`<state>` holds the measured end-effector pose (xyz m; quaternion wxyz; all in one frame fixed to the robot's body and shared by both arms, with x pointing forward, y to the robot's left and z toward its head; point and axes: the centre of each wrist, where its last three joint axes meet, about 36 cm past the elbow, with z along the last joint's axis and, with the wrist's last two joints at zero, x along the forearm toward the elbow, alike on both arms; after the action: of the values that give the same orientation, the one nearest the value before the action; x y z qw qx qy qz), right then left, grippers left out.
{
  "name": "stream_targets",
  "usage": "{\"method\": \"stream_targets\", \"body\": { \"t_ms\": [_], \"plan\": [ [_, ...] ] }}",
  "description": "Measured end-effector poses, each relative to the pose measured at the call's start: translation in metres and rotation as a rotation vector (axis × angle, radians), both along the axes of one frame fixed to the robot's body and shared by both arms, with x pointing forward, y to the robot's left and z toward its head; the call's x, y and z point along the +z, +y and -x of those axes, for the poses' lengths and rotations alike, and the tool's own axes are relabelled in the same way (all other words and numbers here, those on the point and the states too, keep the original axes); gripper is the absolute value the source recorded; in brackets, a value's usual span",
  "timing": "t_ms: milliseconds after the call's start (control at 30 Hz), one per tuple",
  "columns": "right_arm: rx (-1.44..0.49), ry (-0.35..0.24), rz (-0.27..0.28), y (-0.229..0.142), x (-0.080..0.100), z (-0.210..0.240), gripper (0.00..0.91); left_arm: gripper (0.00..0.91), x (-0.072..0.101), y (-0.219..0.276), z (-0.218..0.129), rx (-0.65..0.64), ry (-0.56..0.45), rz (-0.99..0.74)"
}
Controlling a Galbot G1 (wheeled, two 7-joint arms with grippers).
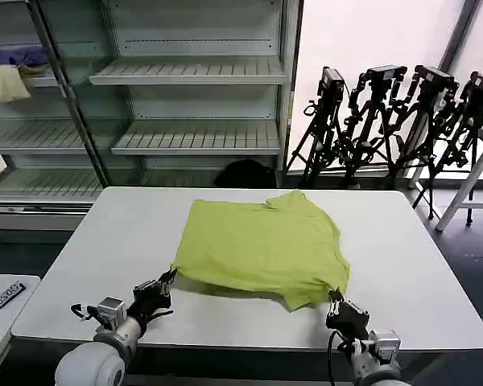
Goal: Fold and organize the clothes.
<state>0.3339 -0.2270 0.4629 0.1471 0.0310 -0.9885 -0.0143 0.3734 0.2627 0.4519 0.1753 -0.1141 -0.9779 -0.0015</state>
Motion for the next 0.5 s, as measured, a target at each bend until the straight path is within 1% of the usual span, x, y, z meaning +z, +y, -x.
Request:
{"method": "stream_targets", "body": {
  "t_ms": [300,500],
  "plan": [
    [0.008,-0.013,0.005,0.005,-0.005,-0.043,0.0,0.0,0.002,0.0,-0.039,0.03,-0.032,-0.013],
    [0.004,-0.004,0.018,0.006,-0.012,-0.069,0.0,0.0,0.0,-0.004,-0.06,0.032,-0.034,-0.029]
  ]
}}
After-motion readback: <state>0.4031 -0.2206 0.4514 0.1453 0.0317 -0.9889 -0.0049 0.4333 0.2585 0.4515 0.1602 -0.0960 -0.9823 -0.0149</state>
